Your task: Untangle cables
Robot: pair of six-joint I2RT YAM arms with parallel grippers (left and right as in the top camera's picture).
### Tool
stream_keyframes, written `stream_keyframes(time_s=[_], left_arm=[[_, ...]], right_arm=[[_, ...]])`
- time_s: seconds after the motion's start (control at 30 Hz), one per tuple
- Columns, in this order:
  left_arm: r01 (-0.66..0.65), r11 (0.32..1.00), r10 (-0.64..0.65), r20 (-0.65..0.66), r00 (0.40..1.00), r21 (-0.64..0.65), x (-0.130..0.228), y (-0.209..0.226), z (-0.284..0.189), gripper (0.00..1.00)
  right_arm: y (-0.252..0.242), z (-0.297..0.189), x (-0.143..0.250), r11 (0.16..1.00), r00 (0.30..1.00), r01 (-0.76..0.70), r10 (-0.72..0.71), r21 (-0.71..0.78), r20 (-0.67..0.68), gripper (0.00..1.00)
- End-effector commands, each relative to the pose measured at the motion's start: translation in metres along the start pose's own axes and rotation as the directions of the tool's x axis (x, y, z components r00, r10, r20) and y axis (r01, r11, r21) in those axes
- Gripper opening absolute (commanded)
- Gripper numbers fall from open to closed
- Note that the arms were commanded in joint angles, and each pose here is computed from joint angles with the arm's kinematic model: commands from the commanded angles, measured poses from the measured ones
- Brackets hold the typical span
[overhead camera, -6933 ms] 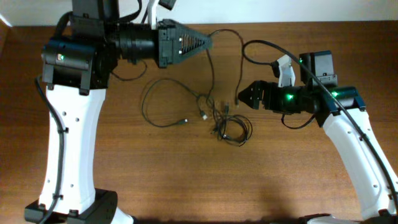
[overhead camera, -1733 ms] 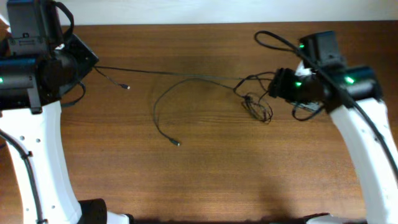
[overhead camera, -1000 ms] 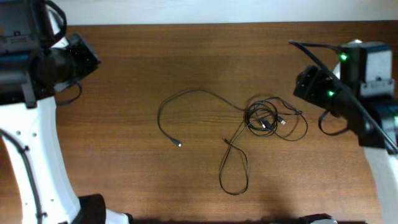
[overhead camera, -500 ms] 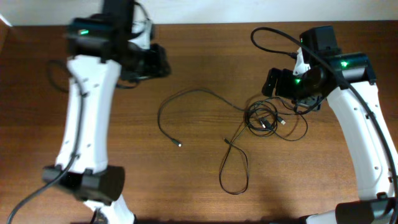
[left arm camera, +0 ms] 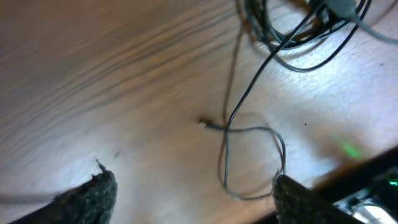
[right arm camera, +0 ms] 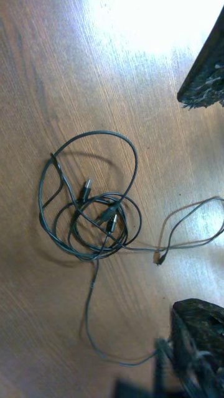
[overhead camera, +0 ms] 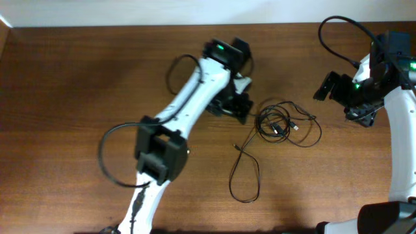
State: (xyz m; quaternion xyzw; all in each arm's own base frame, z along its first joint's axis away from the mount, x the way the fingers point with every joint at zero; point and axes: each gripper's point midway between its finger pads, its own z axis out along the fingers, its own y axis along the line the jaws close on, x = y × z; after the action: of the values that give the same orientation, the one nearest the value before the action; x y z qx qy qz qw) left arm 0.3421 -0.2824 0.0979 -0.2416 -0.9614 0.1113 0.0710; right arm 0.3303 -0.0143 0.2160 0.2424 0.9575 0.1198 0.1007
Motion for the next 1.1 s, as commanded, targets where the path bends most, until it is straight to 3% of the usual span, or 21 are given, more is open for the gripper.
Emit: stream_keyframes(time_s=[0.0, 0.23, 0.37, 0.63, 1.07], left_arm=[[-0.083, 0.997, 0.083, -0.023, 0.996, 0.004, -0.012, -0.018, 0.039, 0.99], [-0.175, 0.985, 0.175, -0.064, 0.983, 0.001, -0.011, -0.043, 0.077, 0.84], [-0.250, 0.968, 0.250, -0.014, 0.968, 0.002, -0.020, -0.064, 0.083, 0.70], [-0.314, 0.947, 0.316, 0.035, 0.948, -0.068, -0.029, -0.081, 0.091, 0.51], [-0.308, 0.930, 0.333, 0.106, 0.937, -0.200, -0.053, -0.065, 0.087, 0.50]], right_arm=[[0.005, -0.012, 0.000, 0.999, 0.999, 0.037, -0.036, -0.026, 0.034, 0.99], [0.004, -0.010, -0.001, 0.999, 0.999, 0.037, -0.036, -0.018, 0.034, 0.99], [0.003, -0.009, -0.001, 0.999, 0.999, 0.036, -0.035, -0.017, 0.031, 0.99], [0.003, -0.006, -0.001, 0.999, 0.999, 0.033, -0.033, -0.013, 0.020, 0.99], [0.003, -0.005, -0.001, 0.999, 0.999, 0.033, -0.032, -0.012, 0.018, 0.98]])
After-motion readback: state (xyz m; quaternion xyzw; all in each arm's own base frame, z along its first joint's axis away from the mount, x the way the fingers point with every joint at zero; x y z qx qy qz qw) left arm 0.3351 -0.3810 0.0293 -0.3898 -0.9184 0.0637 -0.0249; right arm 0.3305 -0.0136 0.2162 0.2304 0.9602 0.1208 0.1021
